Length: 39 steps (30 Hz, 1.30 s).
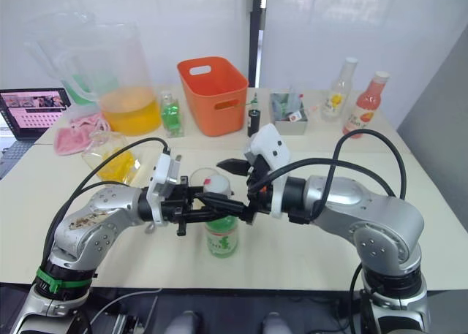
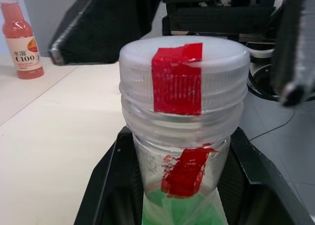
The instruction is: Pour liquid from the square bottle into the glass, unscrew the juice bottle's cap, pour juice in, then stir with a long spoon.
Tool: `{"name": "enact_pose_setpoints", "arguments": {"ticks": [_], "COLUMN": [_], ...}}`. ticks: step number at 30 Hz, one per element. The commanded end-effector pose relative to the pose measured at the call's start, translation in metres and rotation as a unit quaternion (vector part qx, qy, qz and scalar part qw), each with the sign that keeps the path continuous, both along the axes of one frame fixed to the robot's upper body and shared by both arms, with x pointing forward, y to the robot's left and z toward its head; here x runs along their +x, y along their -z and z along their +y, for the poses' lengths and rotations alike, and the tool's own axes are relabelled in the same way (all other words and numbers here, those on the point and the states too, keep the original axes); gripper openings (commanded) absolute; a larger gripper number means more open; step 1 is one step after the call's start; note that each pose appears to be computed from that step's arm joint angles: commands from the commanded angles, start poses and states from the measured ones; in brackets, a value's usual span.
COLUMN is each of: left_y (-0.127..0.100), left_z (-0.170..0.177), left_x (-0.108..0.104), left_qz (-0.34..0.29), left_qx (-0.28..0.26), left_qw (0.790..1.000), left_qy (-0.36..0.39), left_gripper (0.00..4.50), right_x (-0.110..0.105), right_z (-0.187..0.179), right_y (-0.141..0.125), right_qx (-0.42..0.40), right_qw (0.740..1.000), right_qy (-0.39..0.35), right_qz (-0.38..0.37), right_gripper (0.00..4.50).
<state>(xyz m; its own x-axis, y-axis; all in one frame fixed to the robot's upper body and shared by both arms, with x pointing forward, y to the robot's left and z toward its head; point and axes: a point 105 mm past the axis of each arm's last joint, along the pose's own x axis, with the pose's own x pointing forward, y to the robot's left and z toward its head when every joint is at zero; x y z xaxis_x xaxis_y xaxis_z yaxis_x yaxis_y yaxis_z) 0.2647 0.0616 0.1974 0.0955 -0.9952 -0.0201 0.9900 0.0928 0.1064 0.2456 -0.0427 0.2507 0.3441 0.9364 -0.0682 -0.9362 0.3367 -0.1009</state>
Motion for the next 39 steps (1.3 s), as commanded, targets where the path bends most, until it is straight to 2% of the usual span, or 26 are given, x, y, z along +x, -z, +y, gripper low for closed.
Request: {"name": "enact_pose_setpoints", "arguments": {"ticks": [1, 3, 4, 12, 17, 21, 27, 34, 39], "left_y": [0.022, 0.022, 0.022, 0.022, 0.021, 0.021, 0.022, 0.023, 0.023], "left_z": [-0.008, -0.008, -0.008, -0.007, -0.005, -0.003, -0.002, -0.002, -0.003], "left_x": [-0.008, -0.008, -0.008, -0.008, -0.009, -0.01, -0.014, -0.015, -0.015], "left_qz": [0.052, 0.053, 0.053, 0.046, 0.044, 0.042, 0.042, 0.043, 0.047], "left_qx": [0.016, 0.016, 0.016, 0.017, 0.018, 0.017, 0.016, 0.015, 0.013], "left_qw": [0.998, 0.998, 0.998, 0.999, 0.999, 0.999, 0.999, 0.999, 0.999], "left_qy": [0.03, 0.028, 0.026, 0.011, 0.001, -0.006, -0.012, -0.015, -0.01], "left_gripper": [1.4, 1.4, 1.4, 1.4, 1.4, 1.4, 1.4, 1.4, 1.4], "right_x": [-0.006, -0.008, -0.009, -0.007, -0.005, 0.005, 0.007, 0.011, 0.015], "right_z": [0.001, 0.002, 0.002, 0.003, 0.005, 0.002, 0.001, 0.001, -0.001], "right_y": [-0.008, -0.007, -0.006, 0.004, 0.009, 0.011, 0.01, 0.003, -0.021], "right_qx": [0.009, 0.006, 0.002, -0.042, -0.066, -0.089, -0.112, -0.111, -0.078], "right_qw": [1.0, 1.0, 0.999, 0.994, 0.984, 0.97, 0.948, 0.94, 0.948], "right_qy": [-0.016, -0.026, -0.033, -0.099, -0.164, -0.221, -0.289, -0.31, -0.286], "right_qz": [-0.014, -0.01, -0.009, -0.007, -0.021, -0.044, -0.075, -0.088, -0.114], "right_gripper": [2.31, 1.7, 1.68, 1.68, 1.68, 1.68, 1.68, 1.6, 1.6]}}
